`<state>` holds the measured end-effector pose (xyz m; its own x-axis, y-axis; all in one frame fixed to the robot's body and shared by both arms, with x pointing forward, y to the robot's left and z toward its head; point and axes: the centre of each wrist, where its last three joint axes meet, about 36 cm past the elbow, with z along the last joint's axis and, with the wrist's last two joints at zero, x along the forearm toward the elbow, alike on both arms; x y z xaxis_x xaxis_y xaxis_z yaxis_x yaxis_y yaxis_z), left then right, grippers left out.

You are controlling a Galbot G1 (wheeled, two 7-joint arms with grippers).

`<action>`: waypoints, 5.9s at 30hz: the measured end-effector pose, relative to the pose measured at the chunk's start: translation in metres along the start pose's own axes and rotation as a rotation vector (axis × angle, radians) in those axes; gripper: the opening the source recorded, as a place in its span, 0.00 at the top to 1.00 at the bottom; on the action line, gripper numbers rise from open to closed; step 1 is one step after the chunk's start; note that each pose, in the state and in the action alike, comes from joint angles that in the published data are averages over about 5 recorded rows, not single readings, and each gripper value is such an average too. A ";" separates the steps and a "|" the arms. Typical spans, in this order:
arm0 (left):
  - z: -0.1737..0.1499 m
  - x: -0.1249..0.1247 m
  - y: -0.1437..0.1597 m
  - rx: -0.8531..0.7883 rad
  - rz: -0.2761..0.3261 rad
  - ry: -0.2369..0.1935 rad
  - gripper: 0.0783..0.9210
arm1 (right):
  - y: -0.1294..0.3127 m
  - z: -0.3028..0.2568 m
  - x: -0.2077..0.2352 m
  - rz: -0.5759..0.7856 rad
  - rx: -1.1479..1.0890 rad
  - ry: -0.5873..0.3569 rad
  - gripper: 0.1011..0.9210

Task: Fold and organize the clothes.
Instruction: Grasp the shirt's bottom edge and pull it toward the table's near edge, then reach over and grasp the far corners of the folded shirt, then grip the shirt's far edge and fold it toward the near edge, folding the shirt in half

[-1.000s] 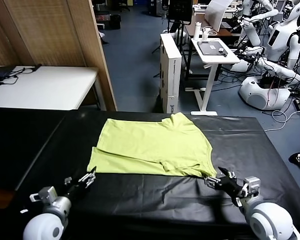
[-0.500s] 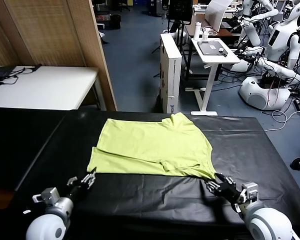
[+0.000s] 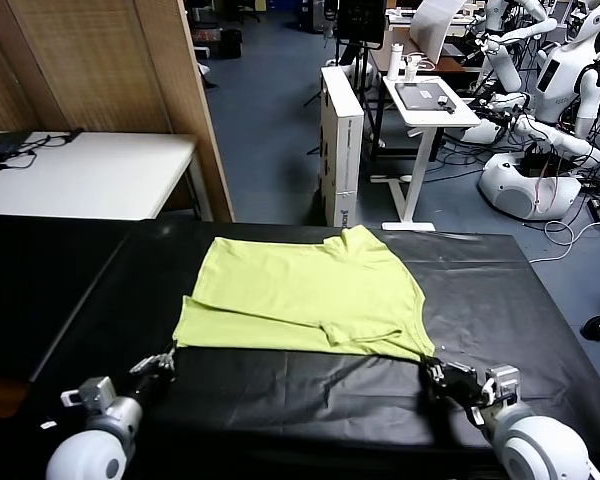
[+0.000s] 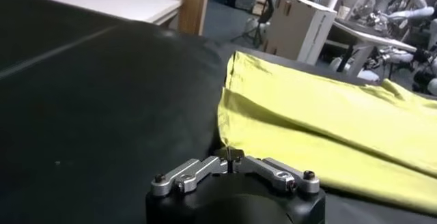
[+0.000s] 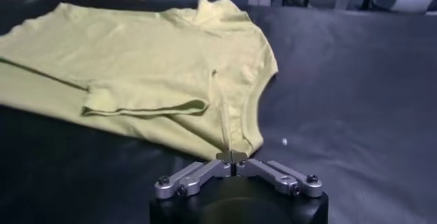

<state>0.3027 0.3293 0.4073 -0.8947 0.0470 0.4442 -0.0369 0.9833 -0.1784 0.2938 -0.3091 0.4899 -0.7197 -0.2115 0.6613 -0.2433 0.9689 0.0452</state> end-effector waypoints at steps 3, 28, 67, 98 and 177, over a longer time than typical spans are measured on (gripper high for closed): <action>-0.002 0.012 0.002 -0.021 -0.006 0.004 0.92 | 0.005 -0.001 0.009 -0.005 0.013 -0.002 0.95; 0.002 0.072 0.005 -0.087 -0.075 0.128 0.49 | 0.018 0.002 0.029 -0.067 0.030 0.036 0.11; -0.157 -0.154 -0.010 -0.023 0.090 0.025 0.02 | -0.034 -0.181 -0.215 -0.023 -0.020 -0.102 0.02; -0.134 -0.232 0.010 -0.048 0.005 0.100 0.02 | -0.021 -0.190 -0.259 -0.030 -0.028 -0.038 0.12; -0.097 -0.028 0.002 -0.062 0.114 0.012 0.87 | -0.038 -0.081 -0.076 -0.098 0.063 -0.060 0.95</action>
<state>0.3707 0.3472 0.4795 -0.8860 0.1606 0.4350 0.0922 0.9804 -0.1742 0.4099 -0.3194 0.4984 -0.7278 -0.3136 0.6099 -0.3529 0.9338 0.0591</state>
